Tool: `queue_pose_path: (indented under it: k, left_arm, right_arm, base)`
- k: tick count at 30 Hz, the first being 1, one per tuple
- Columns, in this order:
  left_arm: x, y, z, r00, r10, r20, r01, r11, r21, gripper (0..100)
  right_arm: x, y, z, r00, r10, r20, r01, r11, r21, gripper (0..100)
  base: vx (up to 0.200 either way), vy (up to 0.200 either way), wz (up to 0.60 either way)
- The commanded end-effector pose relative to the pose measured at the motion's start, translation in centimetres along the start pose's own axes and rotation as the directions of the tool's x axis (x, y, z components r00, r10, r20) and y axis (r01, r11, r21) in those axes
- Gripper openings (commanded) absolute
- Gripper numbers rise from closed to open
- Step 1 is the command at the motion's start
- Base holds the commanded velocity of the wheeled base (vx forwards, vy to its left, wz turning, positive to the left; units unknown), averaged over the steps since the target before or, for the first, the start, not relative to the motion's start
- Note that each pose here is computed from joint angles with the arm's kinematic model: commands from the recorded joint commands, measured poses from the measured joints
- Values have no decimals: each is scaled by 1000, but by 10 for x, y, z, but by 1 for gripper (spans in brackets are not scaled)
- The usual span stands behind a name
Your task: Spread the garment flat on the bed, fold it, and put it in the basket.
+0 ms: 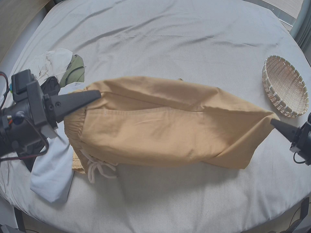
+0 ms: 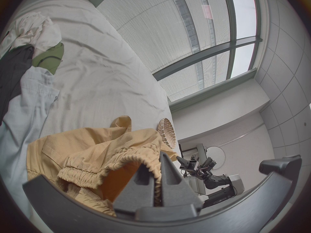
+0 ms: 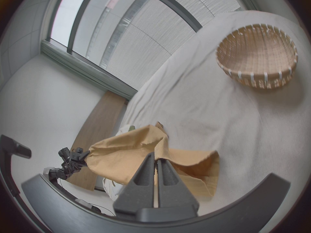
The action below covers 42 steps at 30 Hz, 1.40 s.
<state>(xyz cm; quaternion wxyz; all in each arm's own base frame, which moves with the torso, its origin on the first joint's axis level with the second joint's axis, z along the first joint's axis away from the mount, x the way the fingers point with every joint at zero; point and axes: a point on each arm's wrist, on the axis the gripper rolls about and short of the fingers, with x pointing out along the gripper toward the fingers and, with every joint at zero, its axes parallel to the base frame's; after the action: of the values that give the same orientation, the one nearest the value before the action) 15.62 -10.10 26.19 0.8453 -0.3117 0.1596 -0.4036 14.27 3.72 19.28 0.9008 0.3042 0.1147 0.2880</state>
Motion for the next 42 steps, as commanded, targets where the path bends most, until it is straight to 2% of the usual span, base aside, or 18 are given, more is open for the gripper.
queue_pose_path:
  k: [1, 4, 17, 23, 24, 37, 42]
  left_arm:
    - [6, 27, -23, 997, 68, -43, -69, 997, -26, 0]
    - [4, 32, -26, 998, 56, -9, -56, 998, -19, 0]
    - [1, 30, -25, 999, 46, 7, -46, 999, -12, 0]
    - [-3, 26, -23, 999, 30, 22, -30, 1000, -7, 0]
    - [-5, 25, -23, 999, 26, 24, -26, 1000, -5, 0]
    - [-9, 26, -28, 1000, 27, 16, -27, 1000, -8, 0]
    - [-8, 26, -28, 1000, 27, 11, -27, 1000, -9, 0]
  right_arm:
    - [13, -27, -25, 988, -85, -132, 91, 995, 40, 0]
    - [13, -35, -36, 978, -110, -178, 116, 993, 21, 0]
    - [18, -40, -41, 972, -115, -206, 122, 992, 25, 0]
    - [26, -41, -42, 973, -90, -211, 96, 995, 17, 0]
    - [29, -42, -42, 973, -86, -212, 91, 996, 17, 100]
    - [56, -54, -39, 990, -45, -134, 44, 999, -13, 100]
    - [61, -50, -40, 992, -7, -126, 6, 1000, -2, 100]
  base:
    - [0, 0, 0]
    - [0, 0, 0]
    - [0, 0, 0]
    - [0, 0, 0]
    - [0, 0, 0]
    - [0, 0, 0]
    - [0, 0, 0]
